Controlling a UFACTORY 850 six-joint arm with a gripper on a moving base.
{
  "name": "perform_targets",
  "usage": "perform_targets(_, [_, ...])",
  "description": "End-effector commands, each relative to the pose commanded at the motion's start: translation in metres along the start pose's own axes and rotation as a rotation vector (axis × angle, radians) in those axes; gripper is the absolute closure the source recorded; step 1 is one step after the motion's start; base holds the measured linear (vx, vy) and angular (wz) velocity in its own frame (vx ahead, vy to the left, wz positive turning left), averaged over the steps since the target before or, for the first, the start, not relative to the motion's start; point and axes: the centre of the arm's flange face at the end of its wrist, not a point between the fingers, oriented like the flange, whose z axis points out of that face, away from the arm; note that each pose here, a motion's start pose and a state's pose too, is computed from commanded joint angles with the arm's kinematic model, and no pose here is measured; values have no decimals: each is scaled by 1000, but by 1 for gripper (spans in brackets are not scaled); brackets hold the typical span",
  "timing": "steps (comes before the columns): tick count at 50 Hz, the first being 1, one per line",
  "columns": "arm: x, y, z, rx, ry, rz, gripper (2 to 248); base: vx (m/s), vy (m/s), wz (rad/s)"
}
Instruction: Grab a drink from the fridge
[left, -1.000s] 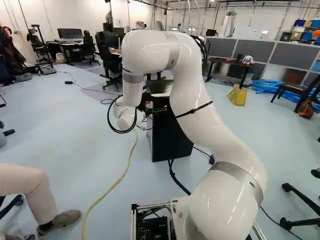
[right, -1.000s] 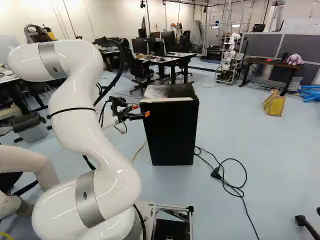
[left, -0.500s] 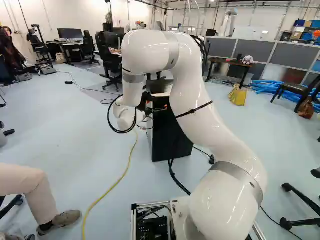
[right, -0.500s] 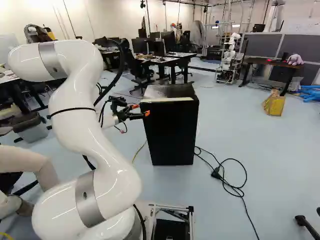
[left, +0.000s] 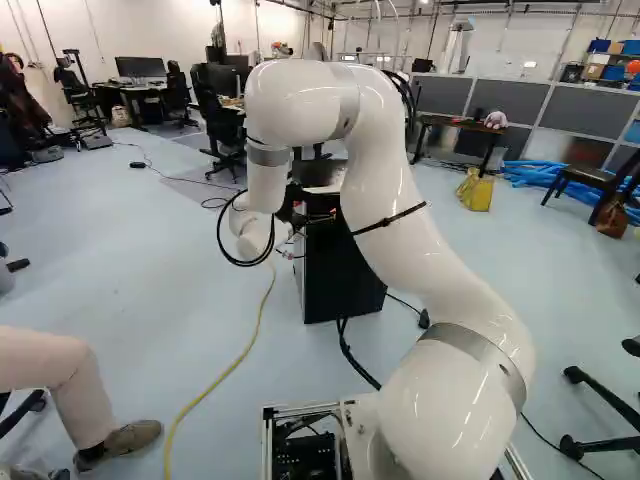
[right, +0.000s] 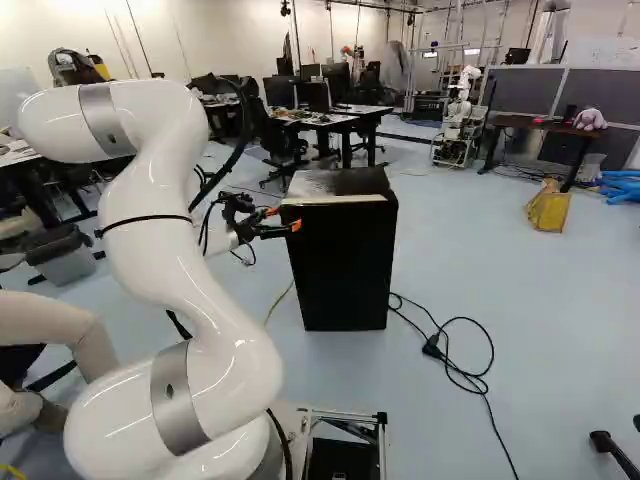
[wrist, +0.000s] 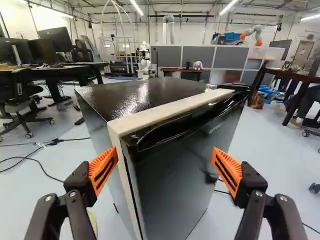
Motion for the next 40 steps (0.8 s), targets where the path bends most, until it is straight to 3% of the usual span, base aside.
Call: perform_targets(40, [2,4,7,-22,12,3,3,0,0,0])
